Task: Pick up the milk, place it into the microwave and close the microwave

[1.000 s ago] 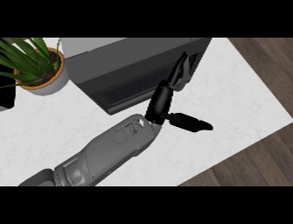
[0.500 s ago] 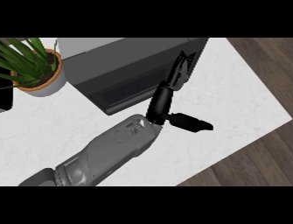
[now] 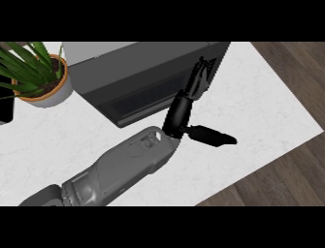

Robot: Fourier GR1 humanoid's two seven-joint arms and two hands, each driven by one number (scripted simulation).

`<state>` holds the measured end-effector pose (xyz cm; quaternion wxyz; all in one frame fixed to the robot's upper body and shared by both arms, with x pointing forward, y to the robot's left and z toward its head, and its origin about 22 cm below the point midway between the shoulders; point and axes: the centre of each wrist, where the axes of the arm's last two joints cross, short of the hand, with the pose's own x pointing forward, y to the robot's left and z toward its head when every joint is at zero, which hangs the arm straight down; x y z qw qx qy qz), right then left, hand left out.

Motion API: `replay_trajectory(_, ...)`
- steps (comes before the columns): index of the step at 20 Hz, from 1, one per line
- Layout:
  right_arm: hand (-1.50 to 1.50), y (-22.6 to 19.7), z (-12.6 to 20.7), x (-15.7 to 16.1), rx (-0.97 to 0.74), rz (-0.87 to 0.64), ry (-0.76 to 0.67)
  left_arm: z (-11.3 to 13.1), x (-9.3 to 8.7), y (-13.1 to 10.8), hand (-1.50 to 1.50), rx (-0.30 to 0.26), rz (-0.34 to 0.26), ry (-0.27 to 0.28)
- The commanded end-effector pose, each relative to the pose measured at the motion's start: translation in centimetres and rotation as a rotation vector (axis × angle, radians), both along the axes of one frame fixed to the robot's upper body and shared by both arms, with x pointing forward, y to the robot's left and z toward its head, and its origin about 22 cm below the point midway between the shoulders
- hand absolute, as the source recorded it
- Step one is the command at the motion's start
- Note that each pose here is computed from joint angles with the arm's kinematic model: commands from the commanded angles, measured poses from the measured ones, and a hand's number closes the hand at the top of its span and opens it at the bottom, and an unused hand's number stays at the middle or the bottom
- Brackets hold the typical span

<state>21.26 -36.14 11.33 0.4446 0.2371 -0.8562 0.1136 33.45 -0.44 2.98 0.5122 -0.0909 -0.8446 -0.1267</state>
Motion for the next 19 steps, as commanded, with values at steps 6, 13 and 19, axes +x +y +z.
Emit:
replay_trajectory(6,-1.50,0.1,0.3,0.2,0.019,0.012,0.005,0.4,1.6,0.3,1.50,0.044,0.011,0.091)
replay_trajectory(13,-1.50,-0.7,0.8,-0.2,0.000,-0.009,0.016,-0.2,5.0,4.3,-1.50,0.303,0.284,0.000)
replay_trajectory(19,-1.50,-1.0,1.0,-0.5,0.010,-0.023,0.015,0.2,5.4,3.8,-1.50,0.359,0.303,0.002)
